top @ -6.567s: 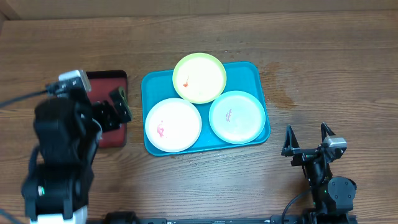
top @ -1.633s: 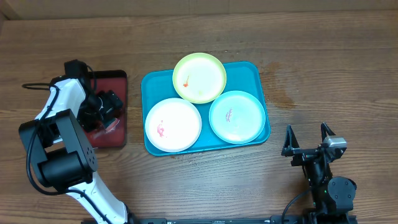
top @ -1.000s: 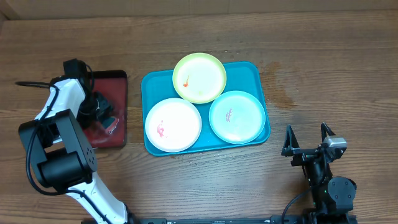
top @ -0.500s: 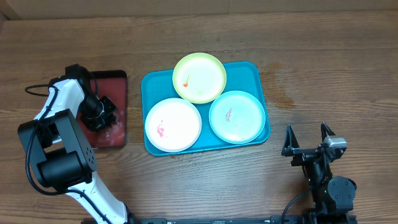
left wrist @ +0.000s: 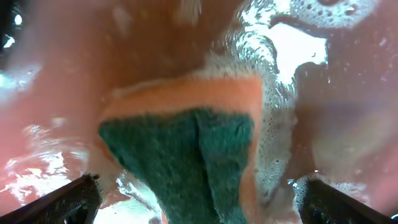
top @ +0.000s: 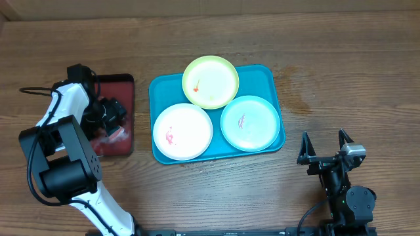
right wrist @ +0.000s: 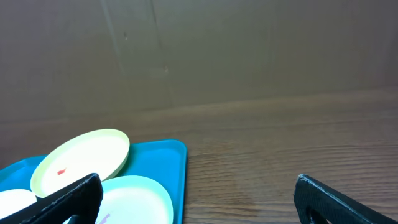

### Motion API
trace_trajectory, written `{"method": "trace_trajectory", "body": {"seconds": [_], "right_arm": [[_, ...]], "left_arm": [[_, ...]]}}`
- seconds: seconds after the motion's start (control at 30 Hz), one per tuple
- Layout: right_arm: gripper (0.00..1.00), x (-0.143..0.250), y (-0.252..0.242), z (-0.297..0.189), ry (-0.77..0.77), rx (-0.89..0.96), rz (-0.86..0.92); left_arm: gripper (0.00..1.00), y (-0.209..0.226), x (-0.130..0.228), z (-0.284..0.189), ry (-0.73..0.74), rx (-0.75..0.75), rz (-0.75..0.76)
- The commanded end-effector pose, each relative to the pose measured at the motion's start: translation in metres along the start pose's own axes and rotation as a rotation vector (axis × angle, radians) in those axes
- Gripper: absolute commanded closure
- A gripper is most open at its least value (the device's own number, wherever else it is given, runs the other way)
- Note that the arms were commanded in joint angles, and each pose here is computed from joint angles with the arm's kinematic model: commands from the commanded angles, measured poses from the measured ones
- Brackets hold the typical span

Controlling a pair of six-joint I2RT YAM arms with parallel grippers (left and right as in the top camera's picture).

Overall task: Clean dirty plates on tray and stack at the side
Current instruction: 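Dip and rub the held sponge in the soapy water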

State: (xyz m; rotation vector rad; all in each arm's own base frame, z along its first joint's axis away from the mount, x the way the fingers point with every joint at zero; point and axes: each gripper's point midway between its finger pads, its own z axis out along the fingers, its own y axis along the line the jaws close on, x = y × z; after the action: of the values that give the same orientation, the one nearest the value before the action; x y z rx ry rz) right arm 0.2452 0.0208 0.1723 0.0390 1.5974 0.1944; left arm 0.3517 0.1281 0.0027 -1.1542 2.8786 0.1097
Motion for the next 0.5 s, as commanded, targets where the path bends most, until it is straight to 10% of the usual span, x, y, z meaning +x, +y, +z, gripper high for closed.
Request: {"method": "trace_trajectory", "body": {"seconds": [0.0,0.17,0.3,0.37,0.43,0.47], "right_arm": [[0.00,0.0024,-0.0012,0.0004,-0.001,0.006,-0.004],[0.00,0.0024,-0.0012,0.0004,-0.001,0.006,-0.004],[0.00,0.0024,-0.0012,0.0004,-0.001,0.006,-0.004],[0.00,0.0024,-0.0012,0.0004,-0.001,0.006,-0.004],[0.00,0.0024,-0.0012,0.0004,-0.001,0.006,-0.004],[0.00,0.0024,-0.0012,0.0004,-0.001,0.006,-0.004]], "left_arm": [[0.11,0.0131,-0.0088,0.0063,-0.046,-0.086,-0.002],[0.96,0.0126,-0.0136,0.0061,-0.067,-0.087,-0.004],[0.96,0.0133,-0.0133,0.0060,-0.067,-0.091,-0.004],[0.62,0.0141,-0.0113,0.0061,-0.058,-0.094,-0.003],[0.00,0.0152,-0.0070,0.0062,-0.040,-0.097,-0.001],[0.00,0.0147,-0.0043,0.0063,-0.028,-0.092,0.000]]}}
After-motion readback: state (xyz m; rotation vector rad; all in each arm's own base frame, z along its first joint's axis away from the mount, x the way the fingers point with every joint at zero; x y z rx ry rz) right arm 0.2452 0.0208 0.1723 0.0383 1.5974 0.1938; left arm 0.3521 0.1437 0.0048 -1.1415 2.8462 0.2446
